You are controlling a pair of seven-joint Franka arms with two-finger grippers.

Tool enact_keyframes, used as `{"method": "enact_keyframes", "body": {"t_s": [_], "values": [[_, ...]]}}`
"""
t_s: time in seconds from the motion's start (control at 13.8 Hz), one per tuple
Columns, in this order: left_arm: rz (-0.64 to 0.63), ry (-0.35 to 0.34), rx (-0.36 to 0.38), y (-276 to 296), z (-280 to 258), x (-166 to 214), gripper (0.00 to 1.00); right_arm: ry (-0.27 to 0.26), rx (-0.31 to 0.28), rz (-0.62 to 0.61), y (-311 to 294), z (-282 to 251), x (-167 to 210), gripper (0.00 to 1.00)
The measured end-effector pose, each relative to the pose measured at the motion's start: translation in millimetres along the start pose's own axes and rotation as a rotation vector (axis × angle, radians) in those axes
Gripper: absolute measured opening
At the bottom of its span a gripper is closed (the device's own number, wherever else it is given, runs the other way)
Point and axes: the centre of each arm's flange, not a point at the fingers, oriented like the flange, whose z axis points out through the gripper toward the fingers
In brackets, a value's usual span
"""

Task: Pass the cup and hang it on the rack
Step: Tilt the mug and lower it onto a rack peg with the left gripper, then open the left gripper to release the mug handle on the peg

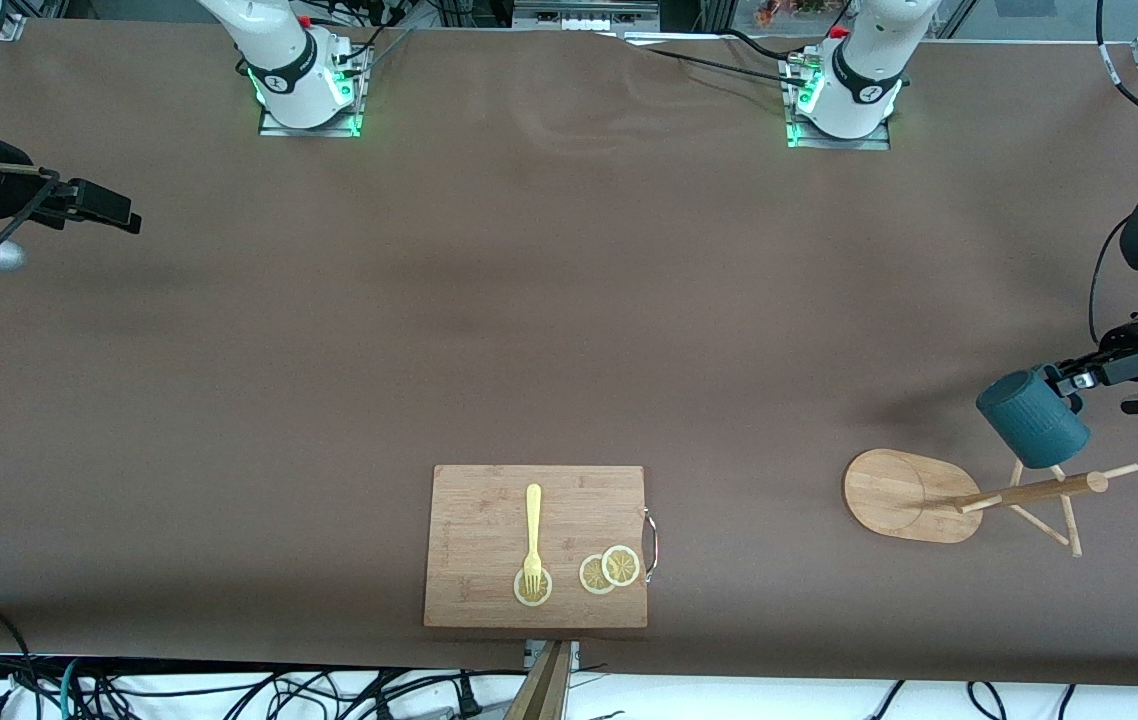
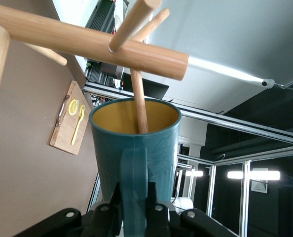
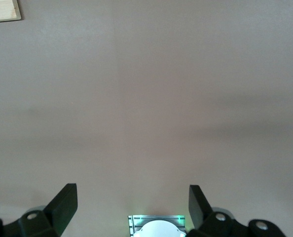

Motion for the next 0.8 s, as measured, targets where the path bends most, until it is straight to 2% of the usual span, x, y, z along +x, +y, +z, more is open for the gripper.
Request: {"method": "enact_keyframes", "body": {"t_s": [0.65, 0.8], "values": [[-0.011, 0.009, -0.021, -13.7, -6.4, 9.9, 0.21, 0.000, 0.000, 0.000, 0.0, 0.0, 0.0, 1.00], [-0.004, 0.011, -0.021, -12.5, -8.2, 11.7, 0.24, 0.000, 0.000, 0.000, 0.0, 0.0, 0.0, 1.00]]}}
